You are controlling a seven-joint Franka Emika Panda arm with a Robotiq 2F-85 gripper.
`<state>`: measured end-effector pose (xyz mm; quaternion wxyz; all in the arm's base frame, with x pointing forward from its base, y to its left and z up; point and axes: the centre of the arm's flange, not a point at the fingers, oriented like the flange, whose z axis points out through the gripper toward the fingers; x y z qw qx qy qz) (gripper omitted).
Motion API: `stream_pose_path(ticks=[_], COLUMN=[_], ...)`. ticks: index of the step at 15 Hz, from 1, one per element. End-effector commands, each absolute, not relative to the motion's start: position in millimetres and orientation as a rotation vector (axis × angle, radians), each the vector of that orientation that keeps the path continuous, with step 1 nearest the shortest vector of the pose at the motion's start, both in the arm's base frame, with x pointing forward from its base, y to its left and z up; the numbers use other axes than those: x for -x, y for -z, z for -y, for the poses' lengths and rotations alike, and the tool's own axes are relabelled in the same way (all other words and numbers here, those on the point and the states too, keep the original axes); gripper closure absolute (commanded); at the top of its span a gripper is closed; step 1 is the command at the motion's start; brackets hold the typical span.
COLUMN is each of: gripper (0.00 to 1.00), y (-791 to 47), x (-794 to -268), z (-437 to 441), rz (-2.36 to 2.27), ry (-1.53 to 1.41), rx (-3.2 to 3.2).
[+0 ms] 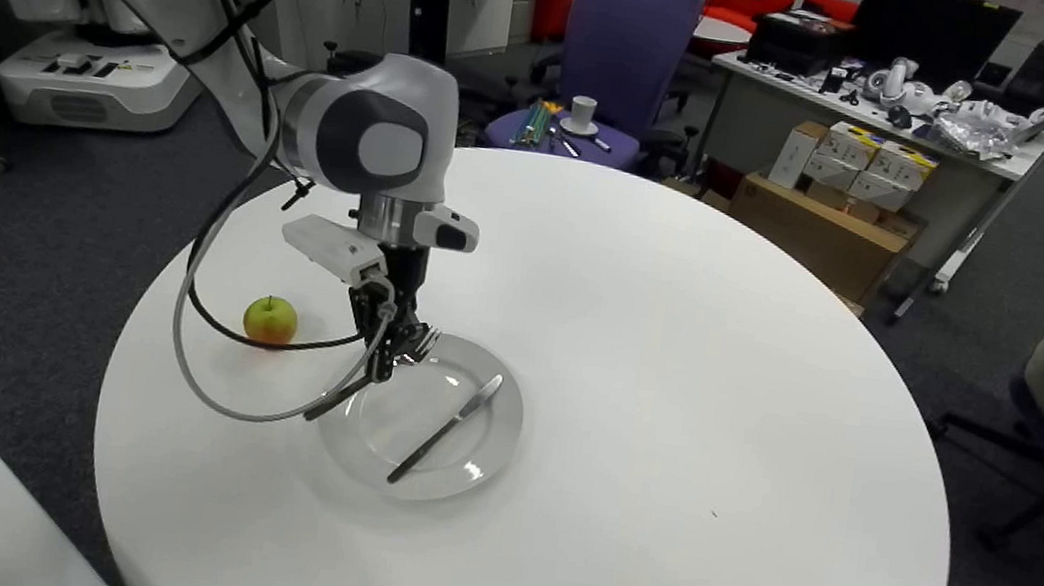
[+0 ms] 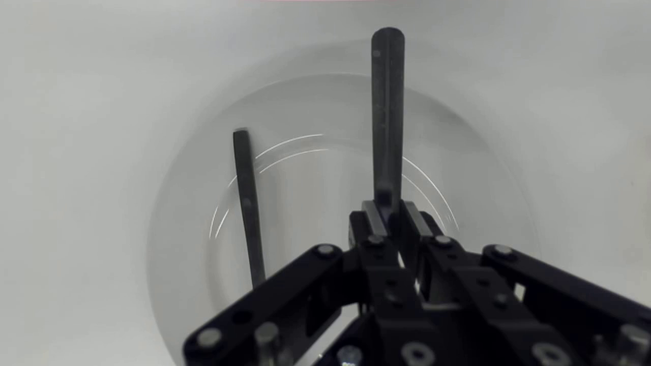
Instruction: Put the silver fork on the white plate.
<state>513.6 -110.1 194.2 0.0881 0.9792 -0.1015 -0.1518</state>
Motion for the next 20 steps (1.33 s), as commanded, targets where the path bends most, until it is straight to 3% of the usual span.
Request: stream_pose_path(ticks=[1, 20], gripper=[0.97, 0.97], y=[-192.7, -172.9], x=[-519.5, -544.3], z=[114.8, 149.8], rz=[0.315, 0.386], ry=[0.454, 0.426], rx=[-2.915, -2.922])
